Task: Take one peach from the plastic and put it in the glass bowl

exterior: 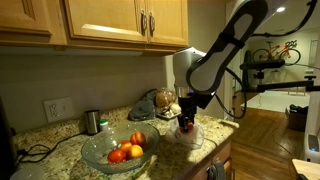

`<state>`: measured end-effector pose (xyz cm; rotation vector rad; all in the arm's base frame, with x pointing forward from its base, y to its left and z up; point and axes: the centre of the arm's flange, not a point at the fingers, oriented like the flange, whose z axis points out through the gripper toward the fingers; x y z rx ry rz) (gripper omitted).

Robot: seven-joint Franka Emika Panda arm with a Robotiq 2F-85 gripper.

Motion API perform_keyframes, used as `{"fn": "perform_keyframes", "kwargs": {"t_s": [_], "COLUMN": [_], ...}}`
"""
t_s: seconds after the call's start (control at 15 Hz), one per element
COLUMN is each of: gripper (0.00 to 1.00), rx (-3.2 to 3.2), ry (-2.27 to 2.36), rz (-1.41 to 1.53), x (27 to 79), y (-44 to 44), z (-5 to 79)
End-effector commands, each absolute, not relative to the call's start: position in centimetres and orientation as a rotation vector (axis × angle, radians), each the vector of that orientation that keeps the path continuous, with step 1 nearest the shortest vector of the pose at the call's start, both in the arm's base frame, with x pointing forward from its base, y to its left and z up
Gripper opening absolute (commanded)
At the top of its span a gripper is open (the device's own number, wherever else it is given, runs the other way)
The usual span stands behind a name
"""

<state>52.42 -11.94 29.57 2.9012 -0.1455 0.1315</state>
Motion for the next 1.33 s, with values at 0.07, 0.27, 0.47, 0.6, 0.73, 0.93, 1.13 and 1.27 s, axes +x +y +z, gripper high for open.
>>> {"fn": "perform_keyframes", "kwargs": {"t_s": [0.07,0.27,0.47,0.6,0.73,0.93,1.13,1.27], "gripper": [0.39,0.39,0.39,0.72,0.96,1.00,1.00,1.00], "rx": [2.946,2.959,2.962,2.959,2.956,2.955,2.956,2.959], "ry": [-0.131,-0.122,-0.121,-0.115,-0.111,-0.104,-0.097,-0.098], "rz": [0.083,0.047,0.023,0.015,0.021,0.034,0.042,0.038], "x": [52.6,52.7,52.8,52.8,52.8,53.0,53.3,53.4], "y": [-13.0,-13.2,-13.3,-13.4,-13.5,-13.5,-13.7,-13.9], "z": [28.5,27.4,26.7,26.6,26.8,27.2,27.3,27.2]}}
